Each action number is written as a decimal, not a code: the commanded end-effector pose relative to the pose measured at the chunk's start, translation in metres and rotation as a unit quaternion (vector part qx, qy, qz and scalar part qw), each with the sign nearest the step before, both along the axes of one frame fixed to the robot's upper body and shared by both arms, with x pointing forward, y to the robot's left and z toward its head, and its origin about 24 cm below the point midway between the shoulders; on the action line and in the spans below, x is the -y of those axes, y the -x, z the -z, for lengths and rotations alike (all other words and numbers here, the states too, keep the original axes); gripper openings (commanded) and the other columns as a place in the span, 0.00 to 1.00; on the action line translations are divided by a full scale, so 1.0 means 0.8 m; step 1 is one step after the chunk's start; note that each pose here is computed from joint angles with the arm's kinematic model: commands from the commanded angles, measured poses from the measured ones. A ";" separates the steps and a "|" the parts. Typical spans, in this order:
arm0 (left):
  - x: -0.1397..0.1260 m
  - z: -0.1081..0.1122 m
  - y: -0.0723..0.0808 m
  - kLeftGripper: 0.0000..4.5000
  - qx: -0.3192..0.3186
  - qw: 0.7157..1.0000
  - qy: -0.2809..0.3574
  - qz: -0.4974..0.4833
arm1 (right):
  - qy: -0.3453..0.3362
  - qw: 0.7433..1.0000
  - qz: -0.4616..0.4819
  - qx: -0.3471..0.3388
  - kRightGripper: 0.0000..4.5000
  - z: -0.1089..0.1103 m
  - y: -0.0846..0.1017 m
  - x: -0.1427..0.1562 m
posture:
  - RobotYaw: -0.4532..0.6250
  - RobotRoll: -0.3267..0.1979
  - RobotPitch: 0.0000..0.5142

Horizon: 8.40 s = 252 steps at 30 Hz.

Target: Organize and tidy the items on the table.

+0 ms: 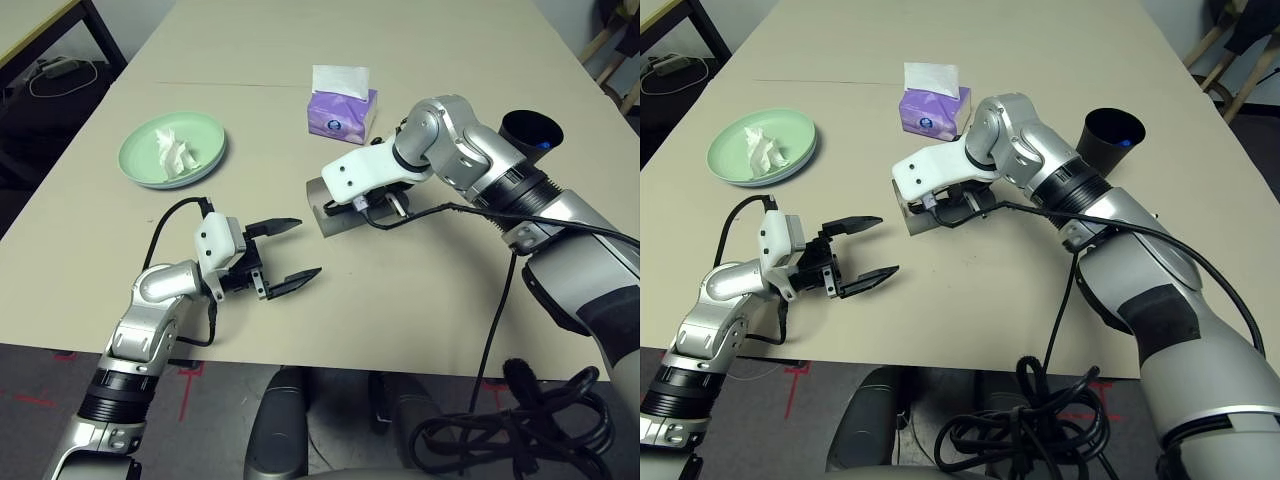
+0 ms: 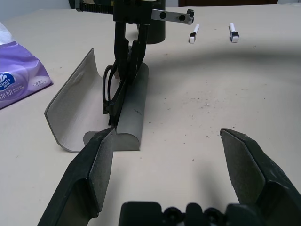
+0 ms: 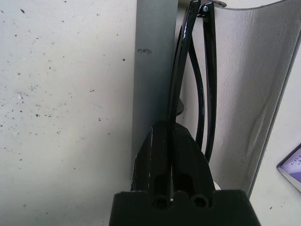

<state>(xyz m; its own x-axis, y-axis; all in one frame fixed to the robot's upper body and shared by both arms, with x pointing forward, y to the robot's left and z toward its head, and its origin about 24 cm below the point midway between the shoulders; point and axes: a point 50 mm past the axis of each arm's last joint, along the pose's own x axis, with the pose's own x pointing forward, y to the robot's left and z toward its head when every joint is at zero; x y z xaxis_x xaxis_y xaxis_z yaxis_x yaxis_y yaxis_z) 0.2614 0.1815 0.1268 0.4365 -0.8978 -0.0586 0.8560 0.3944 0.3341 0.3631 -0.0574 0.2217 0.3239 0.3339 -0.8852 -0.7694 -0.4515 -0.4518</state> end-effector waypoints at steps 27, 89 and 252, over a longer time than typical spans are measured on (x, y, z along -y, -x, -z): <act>-0.005 -0.012 -0.009 1.00 0.016 0.999 0.034 -0.037 | -0.010 1.000 0.016 0.019 0.39 -0.014 -0.009 0.000 | 0.62 0.62 0.36; -0.046 0.008 -0.067 1.00 -0.020 0.992 0.067 -0.102 | -0.660 0.720 0.211 -0.038 1.00 0.135 0.074 0.182 | 0.51 0.62 0.24; 0.045 -0.025 -0.053 1.00 -0.024 0.998 0.049 0.037 | -0.450 0.855 0.130 -0.220 0.09 -0.009 0.048 0.212 | 0.43 0.62 0.22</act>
<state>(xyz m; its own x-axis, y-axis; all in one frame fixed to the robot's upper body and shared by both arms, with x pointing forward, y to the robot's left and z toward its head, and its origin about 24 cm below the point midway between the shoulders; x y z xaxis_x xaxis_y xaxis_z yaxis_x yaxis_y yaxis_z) 0.2993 0.1436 0.1451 0.3445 -0.9386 -0.0199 0.9092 0.3283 0.2559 0.3250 -0.2265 0.2254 0.1505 0.8908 -0.4288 -0.9837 0.0918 -0.1545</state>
